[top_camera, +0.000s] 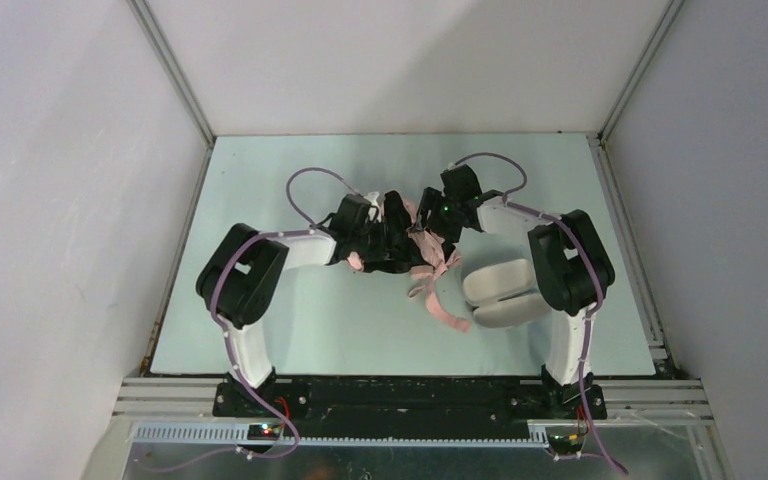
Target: Put away the umbrella
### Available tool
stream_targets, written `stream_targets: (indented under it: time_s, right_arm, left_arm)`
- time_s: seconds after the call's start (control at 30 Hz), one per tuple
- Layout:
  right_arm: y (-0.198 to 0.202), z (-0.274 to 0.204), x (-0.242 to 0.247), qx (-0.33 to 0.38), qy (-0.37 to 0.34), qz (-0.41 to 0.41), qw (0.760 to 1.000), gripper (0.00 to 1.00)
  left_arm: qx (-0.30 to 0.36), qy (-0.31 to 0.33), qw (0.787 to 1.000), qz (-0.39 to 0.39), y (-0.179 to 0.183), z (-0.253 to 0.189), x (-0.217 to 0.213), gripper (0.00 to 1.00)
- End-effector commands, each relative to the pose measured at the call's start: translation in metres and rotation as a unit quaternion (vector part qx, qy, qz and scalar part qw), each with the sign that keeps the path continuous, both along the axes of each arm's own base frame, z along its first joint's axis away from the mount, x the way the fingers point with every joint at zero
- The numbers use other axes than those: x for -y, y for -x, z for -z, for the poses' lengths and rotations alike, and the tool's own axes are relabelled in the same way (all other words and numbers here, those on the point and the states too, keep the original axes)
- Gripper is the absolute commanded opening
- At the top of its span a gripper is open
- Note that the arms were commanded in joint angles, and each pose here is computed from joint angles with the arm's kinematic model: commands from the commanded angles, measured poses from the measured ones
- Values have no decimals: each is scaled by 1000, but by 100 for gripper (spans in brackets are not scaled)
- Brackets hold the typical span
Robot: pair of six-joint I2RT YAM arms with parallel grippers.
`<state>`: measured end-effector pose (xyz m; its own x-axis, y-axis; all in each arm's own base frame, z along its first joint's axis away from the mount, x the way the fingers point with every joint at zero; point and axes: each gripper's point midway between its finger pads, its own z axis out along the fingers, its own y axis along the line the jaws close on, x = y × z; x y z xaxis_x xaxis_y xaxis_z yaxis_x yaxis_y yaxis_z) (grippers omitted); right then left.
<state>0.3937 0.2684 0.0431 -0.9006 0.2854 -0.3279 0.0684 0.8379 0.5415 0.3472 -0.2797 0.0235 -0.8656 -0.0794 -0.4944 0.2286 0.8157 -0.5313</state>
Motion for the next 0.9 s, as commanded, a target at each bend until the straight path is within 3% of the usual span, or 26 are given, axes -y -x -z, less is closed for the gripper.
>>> stream_targets:
  time_s: [0.0,0.17,0.33,0.53,0.63,0.7,0.87]
  right_arm:
    - [-18,-9,-2,53,28,-15,998,73]
    - [-8,-4,10,69,105,-36,991,74]
    - [4,4,17,70,161,-69,982,74]
    - [12,6,8,69,182,-105,975,76]
    - [16,12,-3,49,182,-123,974,76]
    - [25,13,-20,36,147,-140,978,76]
    - [46,-6,-64,25,-4,-150,988,75]
  left_arm:
    - [3,41,996,81,40,-27,29,24]
    - [53,16,997,59,50,-72,3,58]
    - [107,-31,994,-1,48,-112,-35,68]
    - [98,-65,989,-89,22,-95,-84,89]
    - [91,-102,984,-113,1,-79,-92,89]
    - [74,-103,986,-110,-10,-60,-84,87]
    - [57,-67,992,-89,-30,-39,-56,79]
